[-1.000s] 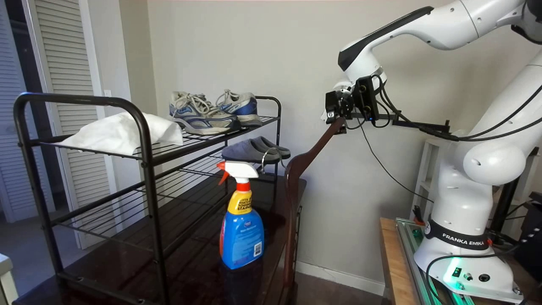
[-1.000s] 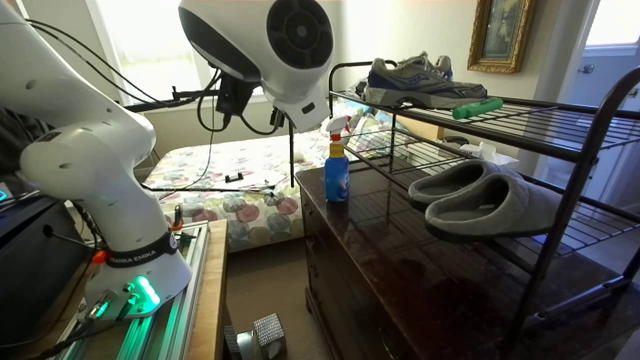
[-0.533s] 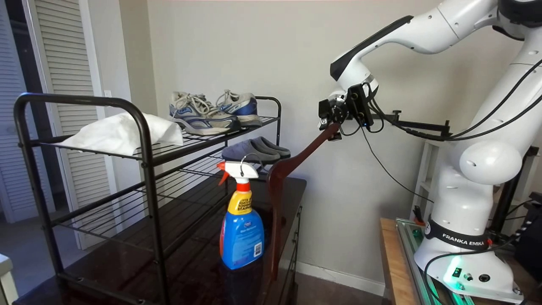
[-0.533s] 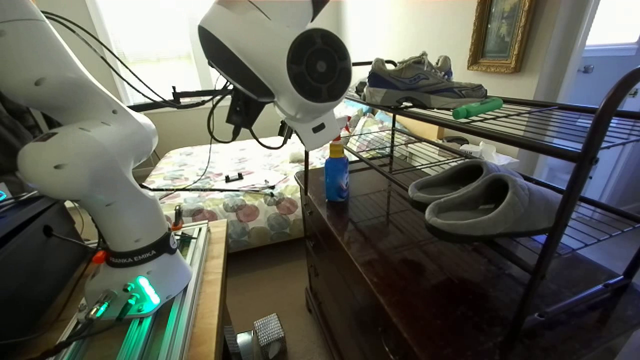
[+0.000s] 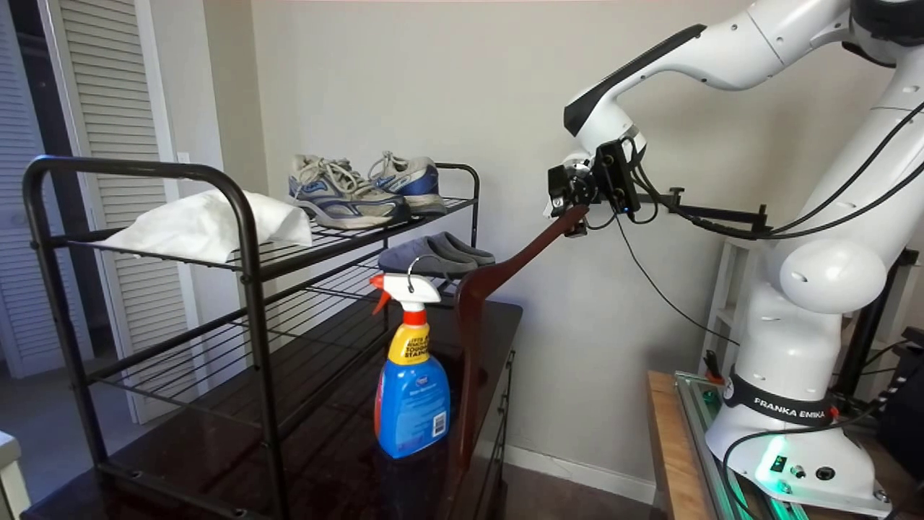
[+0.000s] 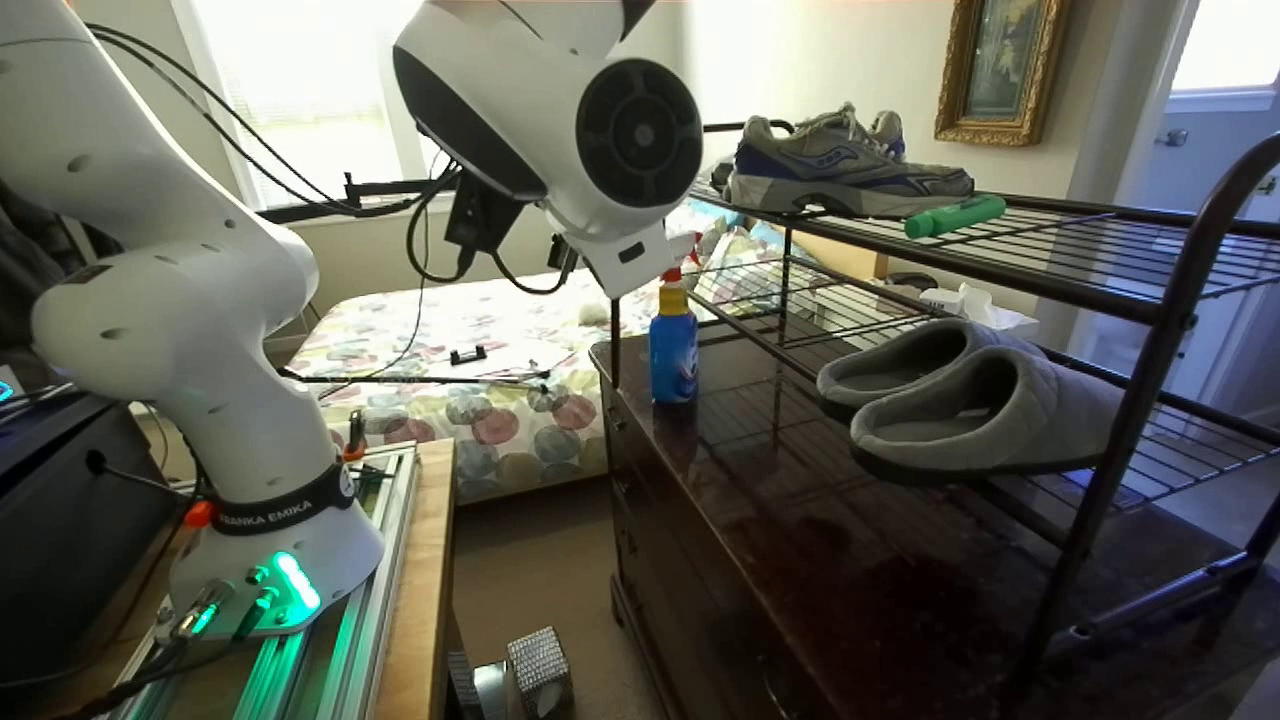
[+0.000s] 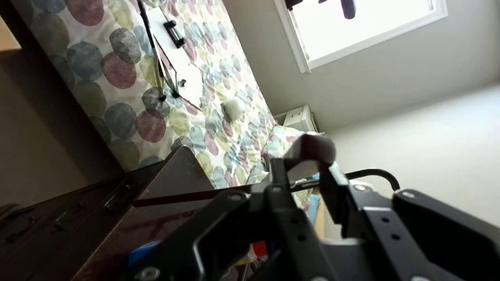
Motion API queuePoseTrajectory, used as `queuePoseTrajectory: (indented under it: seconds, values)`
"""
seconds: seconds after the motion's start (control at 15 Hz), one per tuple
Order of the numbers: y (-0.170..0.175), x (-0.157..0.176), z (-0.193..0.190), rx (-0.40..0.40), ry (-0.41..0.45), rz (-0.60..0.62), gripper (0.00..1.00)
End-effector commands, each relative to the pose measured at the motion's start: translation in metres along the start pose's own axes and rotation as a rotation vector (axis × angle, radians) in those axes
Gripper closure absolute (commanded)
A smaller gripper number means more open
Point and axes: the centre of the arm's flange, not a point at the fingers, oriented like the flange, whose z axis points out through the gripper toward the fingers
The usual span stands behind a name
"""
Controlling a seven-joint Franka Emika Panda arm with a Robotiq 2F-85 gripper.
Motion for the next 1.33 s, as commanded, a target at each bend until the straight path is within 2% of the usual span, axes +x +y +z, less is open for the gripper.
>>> queuePoseTrajectory:
  seconds: [0.0, 0.27, 0.67, 1.07, 1.27]
  values:
    - [-0.021, -0.025, -0.001, 0.061, -0.091, -0.096, 0.93]
    - [-0.034, -0.042, -0.001, 0.108, -0.170, -0.177, 0.93]
    - [-0.040, -0.046, -0.006, 0.175, -0.100, -0.196, 0.93]
    - [-0.040, -0.044, 0.002, 0.174, -0.094, -0.183, 0.93]
    - [-0.039, -0.039, 0.012, 0.185, -0.037, -0.191, 0.93]
